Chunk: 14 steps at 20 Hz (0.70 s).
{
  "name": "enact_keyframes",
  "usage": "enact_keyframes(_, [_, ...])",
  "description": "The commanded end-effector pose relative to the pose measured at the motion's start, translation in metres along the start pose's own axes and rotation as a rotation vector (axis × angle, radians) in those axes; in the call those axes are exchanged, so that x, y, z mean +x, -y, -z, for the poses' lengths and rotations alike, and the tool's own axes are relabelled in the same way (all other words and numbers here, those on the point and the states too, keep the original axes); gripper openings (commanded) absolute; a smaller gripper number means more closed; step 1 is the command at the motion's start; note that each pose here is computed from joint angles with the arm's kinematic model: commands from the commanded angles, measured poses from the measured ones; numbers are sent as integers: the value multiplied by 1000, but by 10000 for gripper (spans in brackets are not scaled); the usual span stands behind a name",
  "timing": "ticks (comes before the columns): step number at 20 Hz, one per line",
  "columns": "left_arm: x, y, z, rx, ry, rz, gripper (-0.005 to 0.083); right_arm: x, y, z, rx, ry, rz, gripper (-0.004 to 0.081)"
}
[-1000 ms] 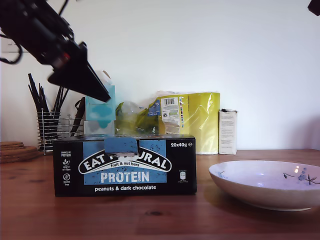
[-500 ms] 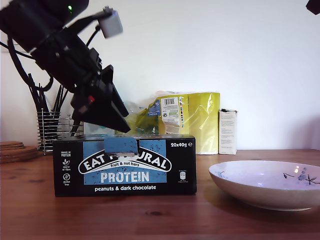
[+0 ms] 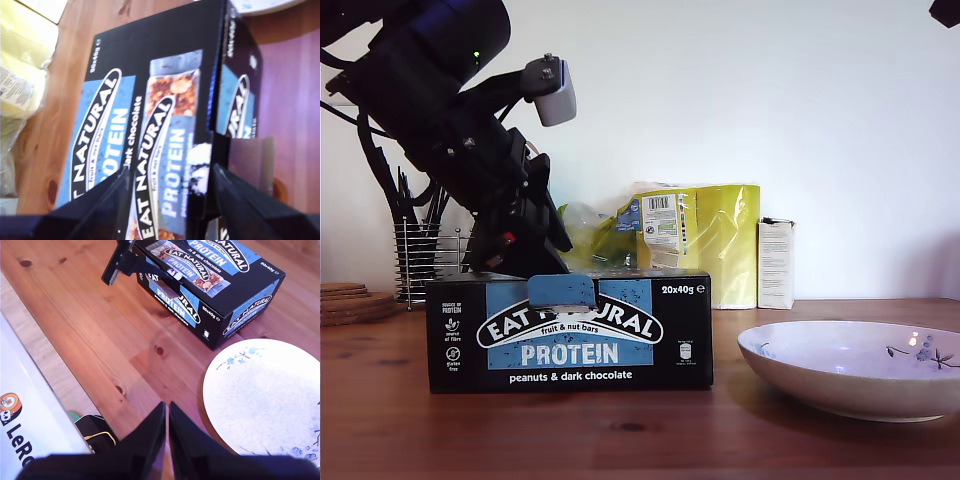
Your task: Open the carton box of snackbars
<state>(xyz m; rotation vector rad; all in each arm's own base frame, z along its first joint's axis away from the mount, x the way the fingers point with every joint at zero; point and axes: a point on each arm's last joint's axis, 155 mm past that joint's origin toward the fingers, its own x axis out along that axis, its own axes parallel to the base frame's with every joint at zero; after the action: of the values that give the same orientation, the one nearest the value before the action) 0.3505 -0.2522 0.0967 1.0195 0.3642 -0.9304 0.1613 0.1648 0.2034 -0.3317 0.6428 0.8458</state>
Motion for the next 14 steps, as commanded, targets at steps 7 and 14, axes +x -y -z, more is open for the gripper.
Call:
enact_keyframes(7, [10,-7,5,16,-27,-37,476,-2,0,-4,-14,18,-1,-13])
enact_keyframes(14, [9,-18,7,17,-44,-89,427,-2,0,-4,-14,18,-1,-13])
